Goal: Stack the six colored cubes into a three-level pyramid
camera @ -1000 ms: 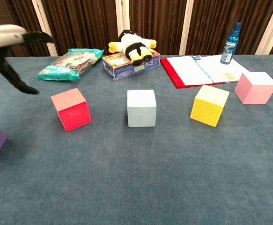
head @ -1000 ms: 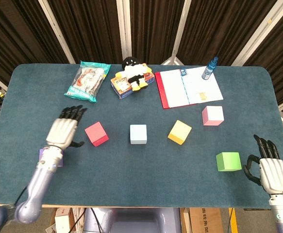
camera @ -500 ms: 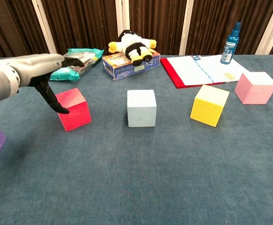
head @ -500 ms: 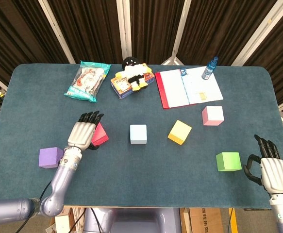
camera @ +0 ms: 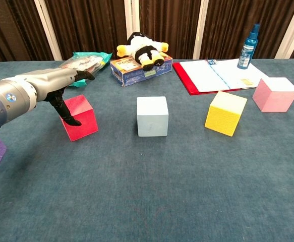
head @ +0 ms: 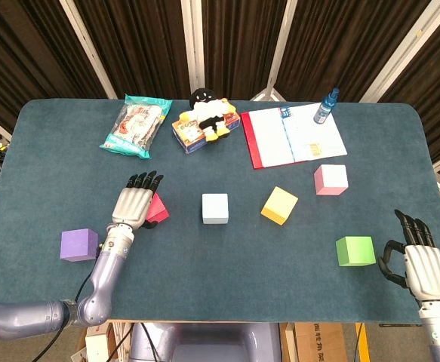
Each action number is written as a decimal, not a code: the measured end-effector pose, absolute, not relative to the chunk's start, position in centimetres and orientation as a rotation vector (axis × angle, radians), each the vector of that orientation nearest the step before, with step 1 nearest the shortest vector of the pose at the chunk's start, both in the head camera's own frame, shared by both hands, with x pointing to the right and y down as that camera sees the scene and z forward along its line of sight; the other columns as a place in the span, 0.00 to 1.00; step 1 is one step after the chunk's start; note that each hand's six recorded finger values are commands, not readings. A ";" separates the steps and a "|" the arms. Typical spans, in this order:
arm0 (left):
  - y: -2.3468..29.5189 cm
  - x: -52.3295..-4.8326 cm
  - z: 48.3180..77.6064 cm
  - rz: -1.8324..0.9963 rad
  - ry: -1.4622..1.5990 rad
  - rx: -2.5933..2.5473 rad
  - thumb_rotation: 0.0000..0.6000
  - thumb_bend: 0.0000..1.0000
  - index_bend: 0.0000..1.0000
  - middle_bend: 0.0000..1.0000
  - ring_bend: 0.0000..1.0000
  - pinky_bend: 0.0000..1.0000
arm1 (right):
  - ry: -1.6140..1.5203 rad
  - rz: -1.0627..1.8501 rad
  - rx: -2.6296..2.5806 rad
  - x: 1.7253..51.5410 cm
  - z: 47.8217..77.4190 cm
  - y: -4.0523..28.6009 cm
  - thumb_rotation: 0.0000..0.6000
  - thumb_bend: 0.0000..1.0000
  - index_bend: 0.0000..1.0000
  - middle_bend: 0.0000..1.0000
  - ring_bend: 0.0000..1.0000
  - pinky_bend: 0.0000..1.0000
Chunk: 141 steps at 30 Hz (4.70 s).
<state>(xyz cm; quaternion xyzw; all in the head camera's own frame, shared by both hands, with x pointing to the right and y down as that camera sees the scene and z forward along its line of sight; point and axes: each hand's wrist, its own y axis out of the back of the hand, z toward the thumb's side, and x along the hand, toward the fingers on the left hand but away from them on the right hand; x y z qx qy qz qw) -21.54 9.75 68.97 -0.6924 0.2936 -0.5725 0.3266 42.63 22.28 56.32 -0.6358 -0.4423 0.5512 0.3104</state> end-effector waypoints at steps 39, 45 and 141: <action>8.5 -25.7 69.6 -1.604 0.694 -1.844 1.00 0.22 0.00 0.08 0.00 0.03 | -1.155 1.478 -1.675 42.4 56.7 22.3 1.00 0.39 0.00 0.00 0.00 0.00; 8.2 -25.1 69.4 -1.589 0.653 -1.879 1.00 0.22 0.00 0.14 0.00 0.03 | -1.153 1.478 -1.673 42.5 56.7 22.3 1.00 0.39 0.00 0.00 0.00 0.00; 7.3 -12.5 69.5 -1.526 0.715 -1.978 1.00 0.26 0.00 0.38 0.03 0.03 | -1.217 1.522 -1.765 42.6 57.3 22.3 1.00 0.39 0.00 0.00 0.00 0.00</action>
